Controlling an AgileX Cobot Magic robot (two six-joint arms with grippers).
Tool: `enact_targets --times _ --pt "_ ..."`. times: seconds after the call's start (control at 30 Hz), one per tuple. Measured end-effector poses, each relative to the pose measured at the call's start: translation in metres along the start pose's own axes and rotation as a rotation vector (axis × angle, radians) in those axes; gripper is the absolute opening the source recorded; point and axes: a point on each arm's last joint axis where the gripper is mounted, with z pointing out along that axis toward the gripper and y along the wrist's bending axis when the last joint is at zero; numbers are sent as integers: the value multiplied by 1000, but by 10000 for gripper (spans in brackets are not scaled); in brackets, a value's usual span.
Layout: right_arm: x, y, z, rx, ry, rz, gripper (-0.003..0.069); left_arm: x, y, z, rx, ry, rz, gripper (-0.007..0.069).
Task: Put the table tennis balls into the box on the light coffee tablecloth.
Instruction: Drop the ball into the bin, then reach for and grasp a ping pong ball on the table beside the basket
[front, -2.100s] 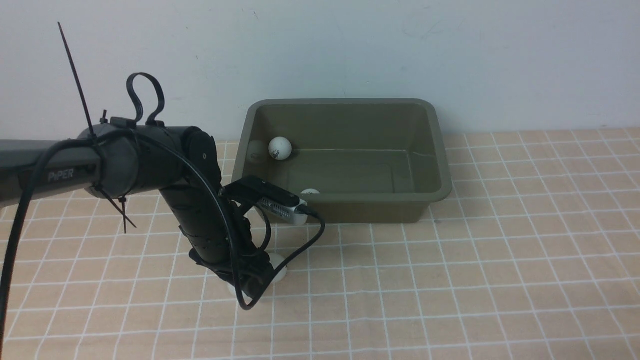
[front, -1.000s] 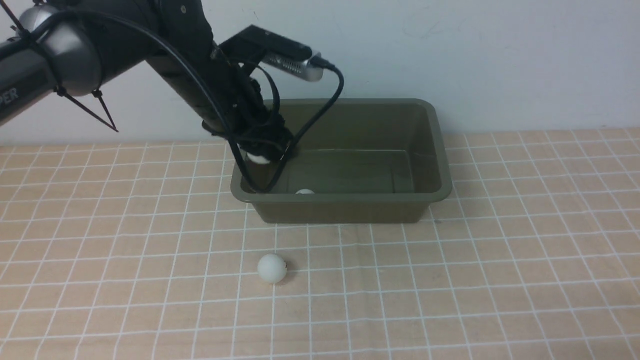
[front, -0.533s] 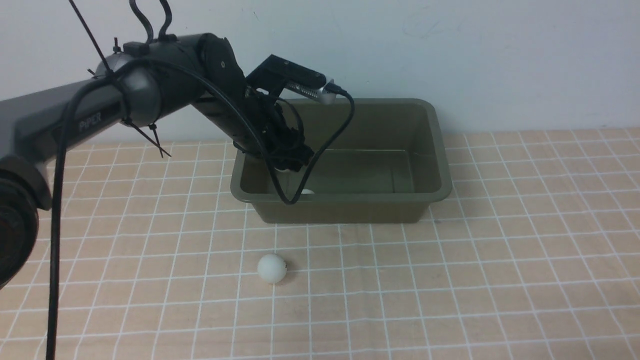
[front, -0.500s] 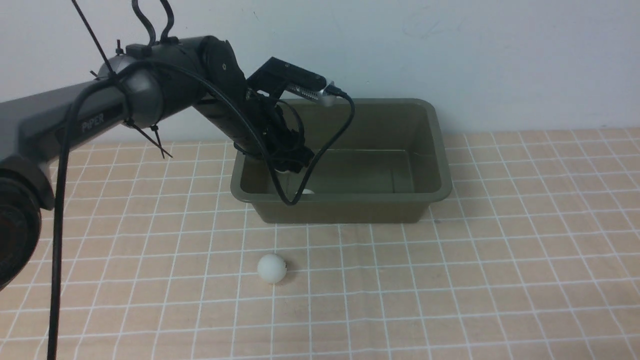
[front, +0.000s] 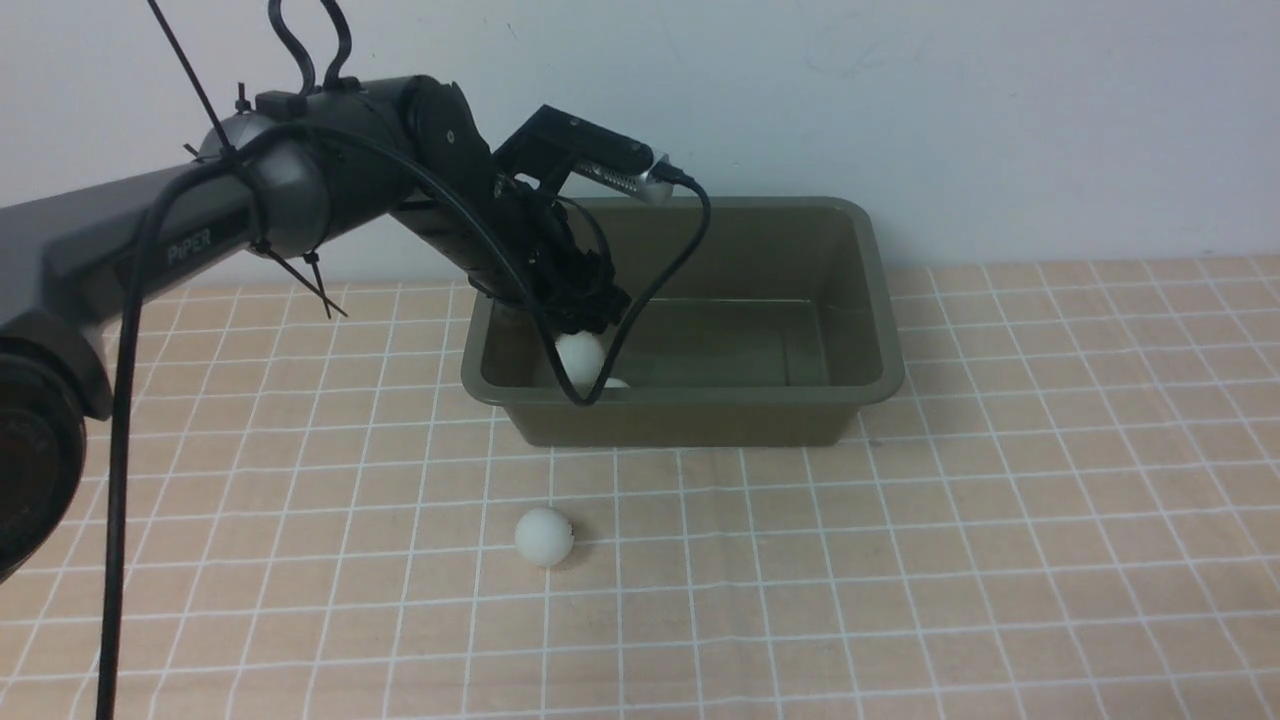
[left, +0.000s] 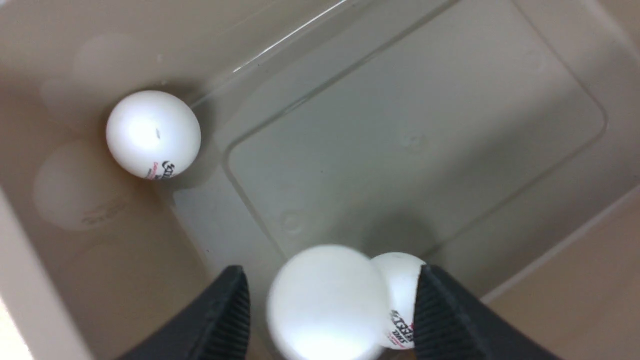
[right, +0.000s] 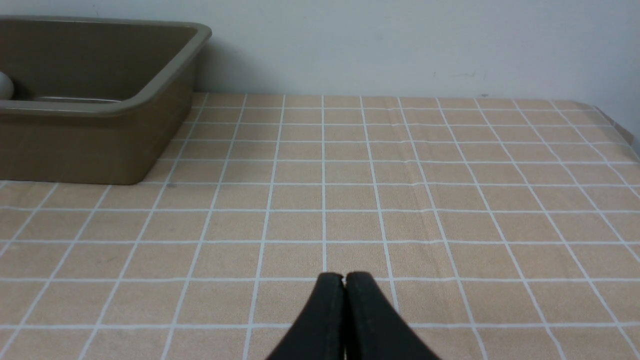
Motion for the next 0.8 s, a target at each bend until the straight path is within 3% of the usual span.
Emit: enact_targets --times 0.33,0.6,0.8 --pt "0 0 0 0 0 0 -16 -2 -3 -12 25 51 10 373" --pt "0 0 0 0 0 0 -16 -13 -13 -79 72 205 3 373" --pt "0 0 0 0 0 0 -16 -4 -12 -80 60 308 14 373"
